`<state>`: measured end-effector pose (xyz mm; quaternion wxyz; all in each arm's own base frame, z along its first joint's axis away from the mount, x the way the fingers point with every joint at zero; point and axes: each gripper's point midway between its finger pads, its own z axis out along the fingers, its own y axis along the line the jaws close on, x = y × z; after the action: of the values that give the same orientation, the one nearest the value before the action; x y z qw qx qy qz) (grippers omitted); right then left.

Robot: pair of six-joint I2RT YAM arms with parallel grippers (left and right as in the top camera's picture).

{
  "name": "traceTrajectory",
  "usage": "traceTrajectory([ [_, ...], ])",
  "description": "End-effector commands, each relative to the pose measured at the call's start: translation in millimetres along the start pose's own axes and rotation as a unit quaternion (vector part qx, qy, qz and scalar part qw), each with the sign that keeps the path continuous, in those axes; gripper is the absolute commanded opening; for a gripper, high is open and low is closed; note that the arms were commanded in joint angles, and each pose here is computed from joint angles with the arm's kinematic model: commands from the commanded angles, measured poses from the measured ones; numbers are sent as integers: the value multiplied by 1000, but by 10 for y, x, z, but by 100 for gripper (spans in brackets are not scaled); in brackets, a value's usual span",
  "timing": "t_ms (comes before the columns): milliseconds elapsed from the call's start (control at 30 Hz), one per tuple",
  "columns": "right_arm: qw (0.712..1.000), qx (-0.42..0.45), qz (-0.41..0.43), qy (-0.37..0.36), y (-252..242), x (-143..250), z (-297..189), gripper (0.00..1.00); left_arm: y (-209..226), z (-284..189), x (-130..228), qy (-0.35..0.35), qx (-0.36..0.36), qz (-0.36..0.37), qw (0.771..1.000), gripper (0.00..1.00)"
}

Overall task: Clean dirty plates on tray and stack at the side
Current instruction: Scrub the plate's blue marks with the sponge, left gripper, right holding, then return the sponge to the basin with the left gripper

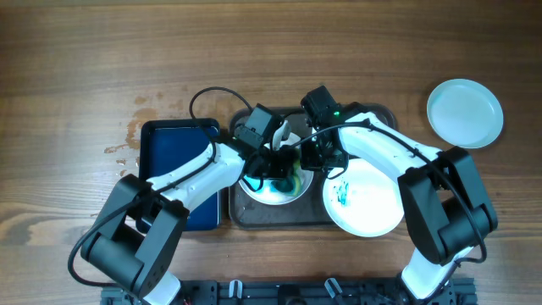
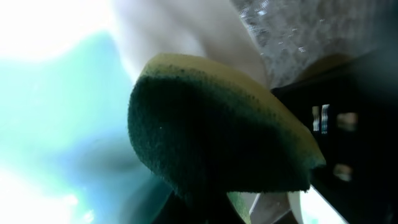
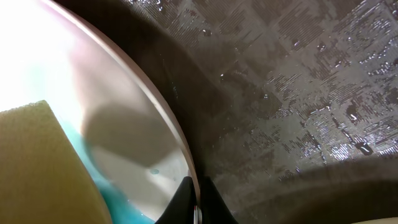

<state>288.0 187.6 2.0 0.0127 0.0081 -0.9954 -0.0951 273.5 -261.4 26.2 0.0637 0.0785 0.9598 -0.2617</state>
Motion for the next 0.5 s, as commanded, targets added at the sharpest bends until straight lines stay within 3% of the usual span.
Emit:
traceTrajectory([
  [0, 999, 37, 2, 19, -168, 100, 152, 5, 133, -11, -93, -18, -18, -32, 999, 4],
  [267, 999, 38, 1, 20, -171, 106, 152, 4, 781, -277, -464, -105, -131, -118, 979, 4],
  [467, 999, 37, 1, 18, -167, 97, 152, 5, 600, -896, -760, -158, -170, -96, 968, 4],
])
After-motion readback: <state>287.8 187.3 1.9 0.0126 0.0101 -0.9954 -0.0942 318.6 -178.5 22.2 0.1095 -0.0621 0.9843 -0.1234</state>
